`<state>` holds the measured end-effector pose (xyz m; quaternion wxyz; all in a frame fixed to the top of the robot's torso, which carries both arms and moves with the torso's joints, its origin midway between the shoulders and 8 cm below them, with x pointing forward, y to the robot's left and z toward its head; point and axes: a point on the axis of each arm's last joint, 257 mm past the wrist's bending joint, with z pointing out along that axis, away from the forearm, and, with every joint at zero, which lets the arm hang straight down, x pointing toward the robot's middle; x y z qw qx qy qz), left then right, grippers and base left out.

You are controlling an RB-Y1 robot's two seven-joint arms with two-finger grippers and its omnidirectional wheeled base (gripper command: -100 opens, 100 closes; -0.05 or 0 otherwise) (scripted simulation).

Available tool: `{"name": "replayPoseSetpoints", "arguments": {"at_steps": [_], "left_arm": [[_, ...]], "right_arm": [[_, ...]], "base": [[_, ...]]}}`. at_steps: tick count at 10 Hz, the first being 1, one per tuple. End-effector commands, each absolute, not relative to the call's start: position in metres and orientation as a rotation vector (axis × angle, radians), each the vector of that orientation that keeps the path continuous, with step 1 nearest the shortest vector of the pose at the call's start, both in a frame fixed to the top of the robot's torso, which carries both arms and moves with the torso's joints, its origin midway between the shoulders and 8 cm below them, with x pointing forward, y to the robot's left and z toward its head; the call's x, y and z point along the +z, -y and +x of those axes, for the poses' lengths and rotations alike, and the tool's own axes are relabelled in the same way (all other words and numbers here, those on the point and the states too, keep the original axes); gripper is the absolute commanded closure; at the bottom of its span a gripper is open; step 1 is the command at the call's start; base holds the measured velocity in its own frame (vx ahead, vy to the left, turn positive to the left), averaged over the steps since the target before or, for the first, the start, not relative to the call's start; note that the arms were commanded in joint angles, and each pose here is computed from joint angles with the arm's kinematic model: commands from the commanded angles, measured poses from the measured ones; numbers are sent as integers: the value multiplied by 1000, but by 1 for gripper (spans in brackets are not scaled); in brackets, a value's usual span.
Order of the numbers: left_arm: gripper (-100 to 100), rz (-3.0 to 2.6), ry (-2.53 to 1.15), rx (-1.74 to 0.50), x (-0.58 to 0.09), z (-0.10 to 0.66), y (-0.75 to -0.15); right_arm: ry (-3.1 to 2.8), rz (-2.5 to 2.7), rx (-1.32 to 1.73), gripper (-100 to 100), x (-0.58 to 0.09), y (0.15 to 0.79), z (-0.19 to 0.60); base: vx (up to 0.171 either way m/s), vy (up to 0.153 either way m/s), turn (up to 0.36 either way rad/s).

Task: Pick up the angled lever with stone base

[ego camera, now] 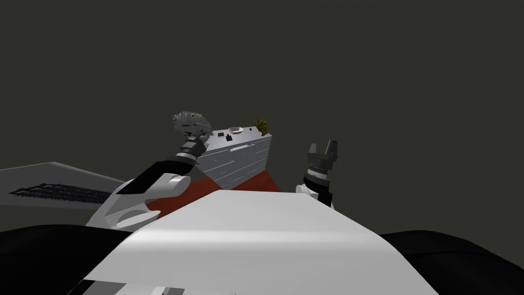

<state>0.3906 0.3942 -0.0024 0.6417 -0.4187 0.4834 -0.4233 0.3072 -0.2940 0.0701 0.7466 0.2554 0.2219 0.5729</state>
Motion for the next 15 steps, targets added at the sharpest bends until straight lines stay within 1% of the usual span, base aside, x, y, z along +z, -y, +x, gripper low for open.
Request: {"name": "replayPoseSetpoints", "arguments": {"at_steps": [1, 15], "left_arm": [[-100, -978, -1119, -951, -9, 393, -397], [-100, -1165, -1284, -788, -33, 392, -440]], "right_arm": [[-486, 559, 1254, 0, 70, 294, 307], [-486, 559, 1254, 0, 70, 294, 307]], "base": [[-10, -21, 12], [6, -31, -77]]}}
